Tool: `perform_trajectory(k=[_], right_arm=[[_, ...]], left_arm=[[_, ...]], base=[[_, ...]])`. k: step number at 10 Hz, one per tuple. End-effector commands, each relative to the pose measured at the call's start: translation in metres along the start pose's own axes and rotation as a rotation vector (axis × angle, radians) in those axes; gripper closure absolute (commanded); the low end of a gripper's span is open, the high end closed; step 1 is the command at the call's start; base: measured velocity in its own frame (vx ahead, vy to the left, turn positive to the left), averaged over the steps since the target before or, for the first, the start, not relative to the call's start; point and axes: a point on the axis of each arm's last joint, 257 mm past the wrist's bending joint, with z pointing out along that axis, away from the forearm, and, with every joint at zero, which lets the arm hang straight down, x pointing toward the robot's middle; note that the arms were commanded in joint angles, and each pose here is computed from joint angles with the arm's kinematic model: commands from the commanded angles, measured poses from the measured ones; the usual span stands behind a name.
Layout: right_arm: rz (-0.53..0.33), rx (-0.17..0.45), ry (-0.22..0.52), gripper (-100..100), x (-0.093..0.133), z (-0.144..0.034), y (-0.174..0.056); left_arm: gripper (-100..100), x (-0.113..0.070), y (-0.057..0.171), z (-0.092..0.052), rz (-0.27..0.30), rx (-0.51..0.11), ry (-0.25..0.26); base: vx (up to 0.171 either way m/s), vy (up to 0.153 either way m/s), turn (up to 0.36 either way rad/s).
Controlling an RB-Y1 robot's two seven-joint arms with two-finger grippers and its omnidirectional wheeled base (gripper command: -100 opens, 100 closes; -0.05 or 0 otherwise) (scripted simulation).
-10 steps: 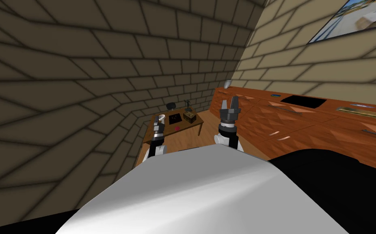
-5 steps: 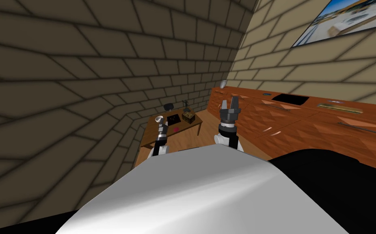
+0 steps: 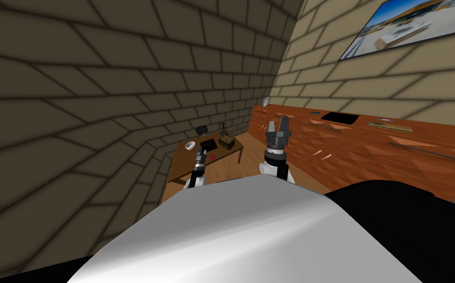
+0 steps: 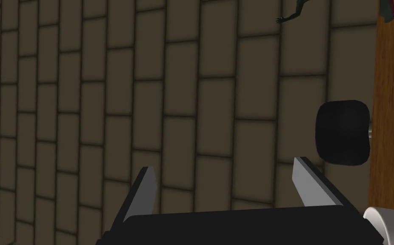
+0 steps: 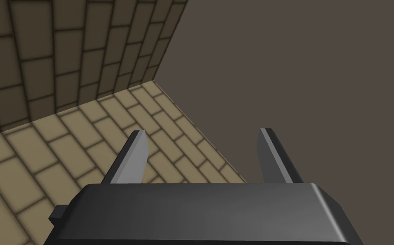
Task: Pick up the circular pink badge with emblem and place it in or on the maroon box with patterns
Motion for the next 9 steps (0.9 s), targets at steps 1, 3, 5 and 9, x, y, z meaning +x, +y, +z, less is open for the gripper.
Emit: perform_trajectory(k=[1, 3, 5, 9], right_arm=[[0.0, 0.0, 0.0, 0, 0.0, 0.0, 0.0], [0.0, 0.0, 0.0, 0, 0.0, 0.0, 0.0], [0.0, 0.0, 0.0, 0, 0.0, 0.0, 0.0], [0.0, 0.0, 0.0, 0, 0.0, 0.0, 0.0]], left_arm=[[-100, 0.005, 0.017, -0.003, -0.015, -0.028, 0.014], [-100, 0.011, 0.035, -0.006, -0.026, -0.06, 0.025], [-100, 0.015, 0.056, -0.011, -0.037, -0.098, 0.035], [-100, 0.025, 0.093, -0.022, -0.057, -0.166, 0.056]], base=[[0.021, 0.025, -0.105], [0.018, 0.036, -0.11], [0.016, 0.033, -0.114], [0.019, 0.036, -0.097]])
